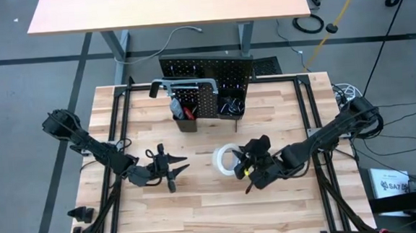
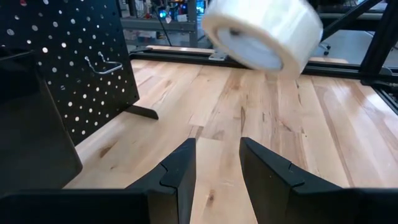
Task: Hang tools onto peg board
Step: Hang the white tape on the peg board
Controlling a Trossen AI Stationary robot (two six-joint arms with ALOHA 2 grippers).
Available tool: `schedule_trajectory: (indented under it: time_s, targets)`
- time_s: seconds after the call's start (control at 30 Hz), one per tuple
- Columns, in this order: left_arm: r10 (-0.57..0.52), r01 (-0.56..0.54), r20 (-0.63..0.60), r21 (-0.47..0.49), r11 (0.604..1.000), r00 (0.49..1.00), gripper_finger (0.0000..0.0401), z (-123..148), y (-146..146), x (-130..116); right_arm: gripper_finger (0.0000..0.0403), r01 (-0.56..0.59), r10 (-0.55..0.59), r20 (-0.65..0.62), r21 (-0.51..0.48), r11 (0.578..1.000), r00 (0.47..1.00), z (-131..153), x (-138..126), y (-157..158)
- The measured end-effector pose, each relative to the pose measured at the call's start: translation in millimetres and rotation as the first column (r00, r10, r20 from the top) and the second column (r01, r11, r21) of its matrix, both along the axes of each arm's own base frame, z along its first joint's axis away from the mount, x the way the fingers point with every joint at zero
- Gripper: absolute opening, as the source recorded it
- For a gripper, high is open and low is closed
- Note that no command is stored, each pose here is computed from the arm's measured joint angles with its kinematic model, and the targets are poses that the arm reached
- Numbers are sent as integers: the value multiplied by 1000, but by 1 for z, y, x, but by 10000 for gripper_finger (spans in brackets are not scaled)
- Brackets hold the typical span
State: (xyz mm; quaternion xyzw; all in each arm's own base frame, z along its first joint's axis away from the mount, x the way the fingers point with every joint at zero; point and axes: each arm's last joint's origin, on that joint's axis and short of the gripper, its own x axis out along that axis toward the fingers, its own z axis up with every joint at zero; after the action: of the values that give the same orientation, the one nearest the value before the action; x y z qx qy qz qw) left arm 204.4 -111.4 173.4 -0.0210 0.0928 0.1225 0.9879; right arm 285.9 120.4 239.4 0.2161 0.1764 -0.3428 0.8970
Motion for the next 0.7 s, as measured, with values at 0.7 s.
schedule_trajectory:
  time_s: [0.7]
  targets:
    - [-23,23,-4,-11,1000,1000,128,0,-1,0,70,143,-248,-153,-496,856,956,-61,54,27]
